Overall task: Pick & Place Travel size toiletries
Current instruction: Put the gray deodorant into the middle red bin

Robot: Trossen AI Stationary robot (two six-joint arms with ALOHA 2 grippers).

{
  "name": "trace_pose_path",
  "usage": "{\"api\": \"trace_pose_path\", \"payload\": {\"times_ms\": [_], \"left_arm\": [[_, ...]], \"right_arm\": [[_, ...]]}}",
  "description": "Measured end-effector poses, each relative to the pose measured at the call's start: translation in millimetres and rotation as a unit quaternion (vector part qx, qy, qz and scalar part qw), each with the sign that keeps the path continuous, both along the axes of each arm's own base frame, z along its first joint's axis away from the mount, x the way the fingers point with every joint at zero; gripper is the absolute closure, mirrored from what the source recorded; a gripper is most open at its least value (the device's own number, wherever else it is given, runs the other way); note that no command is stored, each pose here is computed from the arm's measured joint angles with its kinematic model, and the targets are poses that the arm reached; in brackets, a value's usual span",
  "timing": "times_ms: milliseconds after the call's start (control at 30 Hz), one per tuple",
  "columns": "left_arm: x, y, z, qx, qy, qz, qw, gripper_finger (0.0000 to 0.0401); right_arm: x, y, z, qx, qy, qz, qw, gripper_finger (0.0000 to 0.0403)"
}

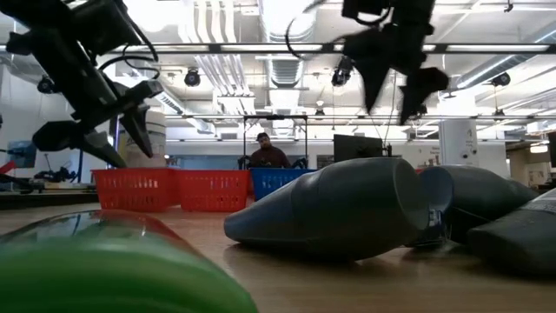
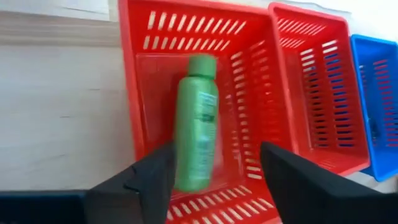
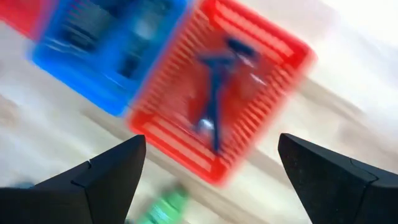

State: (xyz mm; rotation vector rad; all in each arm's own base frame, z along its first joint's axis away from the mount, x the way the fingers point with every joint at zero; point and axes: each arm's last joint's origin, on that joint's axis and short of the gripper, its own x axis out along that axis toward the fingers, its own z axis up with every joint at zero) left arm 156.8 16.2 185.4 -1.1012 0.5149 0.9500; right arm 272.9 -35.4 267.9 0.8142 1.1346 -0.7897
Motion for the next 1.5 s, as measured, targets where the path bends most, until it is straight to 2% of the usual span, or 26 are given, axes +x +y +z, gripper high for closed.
{"api": "trace_pose_path", "payload": {"times_ms": [133, 233, 467, 600, 733, 933, 1200, 1333, 1433, 1500], "left_arm": [[1, 0, 2, 0.015, 0.004, -0.011, 1.0, 0.0146], [2, 1, 6, 0.032, 0.005, -0.013, 0.999, 0.0144], [9, 2, 29, 0.075, -0.009, -0.05, 0.996, 0.0143], [13, 2, 44, 0.11, -0.011, -0.076, 0.991, 0.0142], [14, 3, 52, 0.135, -0.006, -0.098, 0.986, 0.0142], [15, 3, 56, 0.146, -0.004, -0.111, 0.983, 0.0142], [14, 3, 56, 0.151, 0.003, -0.119, 0.981, 0.0142], [14, 3, 56, 0.157, 0.008, -0.128, 0.979, 0.0142], [14, 3, 56, 0.158, 0.01, -0.136, 0.978, 0.0142], [14, 3, 56, 0.156, 0.009, -0.139, 0.978, 0.0142]], "right_arm": [[-19, 8, -9, 0.02, 0.094, -0.028, 0.995, 0.0039], [-32, 19, -14, 0.043, 0.127, -0.053, 0.99, 0.0039], [-77, 59, -24, 0.111, 0.133, -0.173, 0.969, 0.0039], [-103, 81, -29, 0.123, 0.107, -0.257, 0.953, 0.0039], [-116, 92, -40, 0.127, 0.082, -0.312, 0.938, 0.0039], [-121, 94, -70, 0.116, 0.102, -0.336, 0.929, 0.0039], [-126, 94, -98, 0.153, 0.089, -0.36, 0.916, 0.0039], [-132, 91, -109, 0.144, 0.097, -0.364, 0.915, 0.0039], [-136, 90, -114, 0.138, 0.105, -0.364, 0.915, 0.0052], [-136, 90, -115, 0.137, 0.106, -0.362, 0.916, 0.0076]]}}
